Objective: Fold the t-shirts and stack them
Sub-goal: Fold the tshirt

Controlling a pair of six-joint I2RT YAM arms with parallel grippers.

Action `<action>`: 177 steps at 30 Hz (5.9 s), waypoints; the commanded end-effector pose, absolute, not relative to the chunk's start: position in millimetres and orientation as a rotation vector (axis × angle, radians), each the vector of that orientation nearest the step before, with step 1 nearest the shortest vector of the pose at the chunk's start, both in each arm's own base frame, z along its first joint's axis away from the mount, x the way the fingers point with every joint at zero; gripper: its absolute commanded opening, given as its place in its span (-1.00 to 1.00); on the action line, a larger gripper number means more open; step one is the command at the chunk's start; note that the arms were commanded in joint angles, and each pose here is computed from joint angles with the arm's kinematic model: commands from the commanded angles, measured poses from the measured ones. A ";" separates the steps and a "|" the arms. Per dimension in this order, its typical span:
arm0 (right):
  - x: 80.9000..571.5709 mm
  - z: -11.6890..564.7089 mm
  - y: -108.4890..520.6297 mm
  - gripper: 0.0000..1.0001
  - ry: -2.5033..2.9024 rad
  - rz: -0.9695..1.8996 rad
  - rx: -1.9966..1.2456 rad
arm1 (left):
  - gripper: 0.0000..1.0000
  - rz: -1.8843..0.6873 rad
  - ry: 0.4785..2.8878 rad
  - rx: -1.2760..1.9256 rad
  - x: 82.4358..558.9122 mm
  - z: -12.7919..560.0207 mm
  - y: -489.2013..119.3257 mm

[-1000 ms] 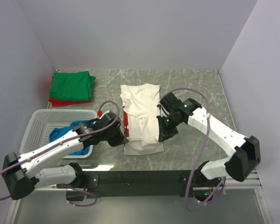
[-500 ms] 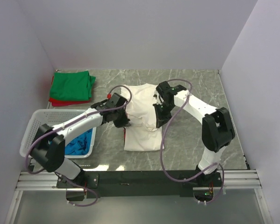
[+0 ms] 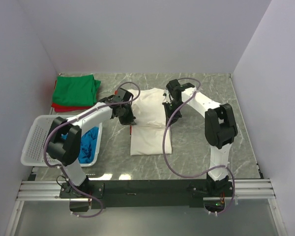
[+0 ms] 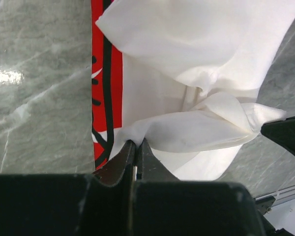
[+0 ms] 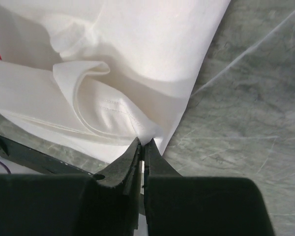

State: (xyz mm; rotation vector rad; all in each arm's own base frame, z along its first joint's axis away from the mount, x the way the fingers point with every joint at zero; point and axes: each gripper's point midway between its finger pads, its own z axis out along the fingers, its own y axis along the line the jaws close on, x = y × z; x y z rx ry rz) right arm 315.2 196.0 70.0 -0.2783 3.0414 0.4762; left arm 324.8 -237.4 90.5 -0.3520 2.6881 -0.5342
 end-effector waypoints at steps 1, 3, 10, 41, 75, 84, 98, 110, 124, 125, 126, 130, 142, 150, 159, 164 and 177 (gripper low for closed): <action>332.8 72.0 193.8 -1.00 3.009 0.468 -0.298 | -0.99 -0.516 2.698 -0.286 333.9 90.4 -240.0; 340.7 70.3 193.9 -1.00 2.995 0.471 -0.283 | -0.99 -0.456 2.706 -0.309 336.0 86.1 -233.3; 365.8 101.9 190.8 -0.18 2.885 0.449 -0.209 | 0.22 -0.285 2.618 -0.440 349.0 103.3 -206.9; 358.6 56.6 236.2 -0.11 2.942 0.641 -0.256 | 0.92 -0.571 2.604 -0.238 338.4 65.9 -288.8; 199.7 45.7 175.8 0.04 2.975 0.754 -0.108 | 0.86 -0.615 2.731 -0.179 184.5 45.0 -249.3; 204.5 34.2 187.4 0.05 2.976 0.795 -0.124 | 0.88 -0.634 2.732 -0.279 167.9 41.8 -239.2; 199.8 8.7 192.6 0.07 3.021 0.676 -0.170 | 0.90 -0.637 2.753 -0.341 152.7 32.1 -231.8; 197.0 -6.8 191.8 -0.61 3.048 0.593 -0.172 | 0.92 -0.512 2.690 -0.514 167.8 27.6 -218.6; 192.8 -6.4 190.5 -0.95 3.059 0.596 -0.176 | 0.49 -0.218 2.669 -0.557 196.2 20.4 -206.3; 192.3 -6.7 190.2 -0.95 3.061 0.595 -0.175 | 0.42 -0.211 2.667 -0.557 196.7 21.6 -205.6; 192.5 -6.3 190.8 -0.95 3.058 0.597 -0.178 | 0.37 -0.197 2.665 -0.559 196.3 21.1 -203.1; 192.1 -6.2 190.1 -0.96 3.057 0.597 -0.176 | 0.19 -0.197 2.664 -0.572 191.5 22.0 -197.9; 193.4 -5.7 191.8 -0.97 3.061 0.600 -0.180 | 0.15 -0.181 2.759 -0.467 180.4 3.6 -211.0; 193.3 -3.8 190.9 -0.97 3.052 0.600 -0.175 | -0.22 -0.119 2.871 -0.412 151.4 -21.3 -210.9; 189.0 1.8 193.0 -1.00 3.042 0.639 -0.188 | -0.92 -0.047 2.908 -0.351 139.5 -21.4 -211.0; 192.2 19.6 192.6 -1.00 3.010 0.644 -0.254 | -0.99 -0.099 2.896 -0.259 135.9 -7.7 -227.3; 166.3 60.7 187.3 -1.00 2.988 0.653 -0.367 | -0.99 -0.402 2.879 -0.165 120.7 39.1 -253.9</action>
